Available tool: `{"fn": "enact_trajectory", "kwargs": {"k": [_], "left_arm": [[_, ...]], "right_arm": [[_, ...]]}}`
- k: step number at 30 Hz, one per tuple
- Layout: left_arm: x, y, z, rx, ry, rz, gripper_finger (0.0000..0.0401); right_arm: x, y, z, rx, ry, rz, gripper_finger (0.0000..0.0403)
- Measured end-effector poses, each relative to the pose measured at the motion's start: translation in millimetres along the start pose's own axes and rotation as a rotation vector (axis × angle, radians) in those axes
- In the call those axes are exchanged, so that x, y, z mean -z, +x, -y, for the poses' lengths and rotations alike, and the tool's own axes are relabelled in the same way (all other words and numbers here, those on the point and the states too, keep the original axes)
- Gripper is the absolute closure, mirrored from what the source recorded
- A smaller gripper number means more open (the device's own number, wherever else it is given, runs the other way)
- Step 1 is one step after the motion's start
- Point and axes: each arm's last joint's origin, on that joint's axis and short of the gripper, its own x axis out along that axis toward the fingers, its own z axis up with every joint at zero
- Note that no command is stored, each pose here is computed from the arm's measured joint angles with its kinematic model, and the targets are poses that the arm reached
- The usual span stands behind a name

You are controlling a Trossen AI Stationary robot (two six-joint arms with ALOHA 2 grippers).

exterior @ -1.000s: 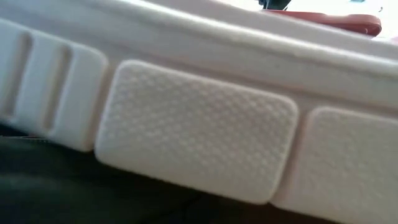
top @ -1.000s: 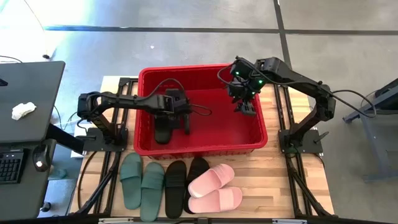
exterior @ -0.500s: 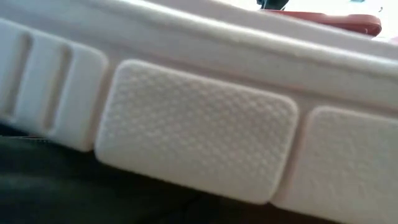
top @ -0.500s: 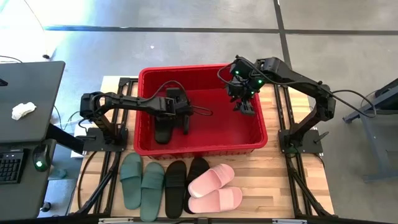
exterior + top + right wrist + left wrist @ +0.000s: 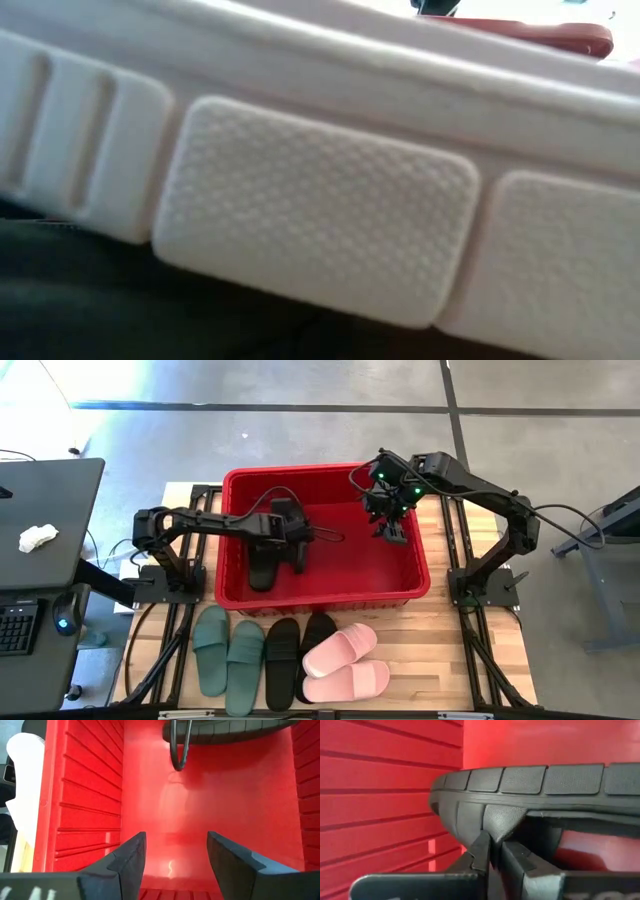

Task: Pick and place slides into bin
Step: Put the black slipper into the red bin

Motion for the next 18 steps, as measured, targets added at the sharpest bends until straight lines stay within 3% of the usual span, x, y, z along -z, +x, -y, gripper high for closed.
{"fn": "enact_trajectory", "kwargs": {"k": [9, 13, 18], "left_arm": [[-20, -41, -23, 0.056, 0.07, 0.025, 0.0397], [-28, -55, -25, 0.031, 0.117, 0.019, 0.0396], [-32, -51, -16, -0.04, 0.325, -0.045, 0.0397]], "right_arm": [[-1, 0, 0, 0.003, -0.003, 0.007, 0.0204], [-2, 0, 1, 0.009, -0.008, 0.022, 0.0204], [-5, 0, 2, 0.018, -0.017, 0.046, 0.0204]]}}
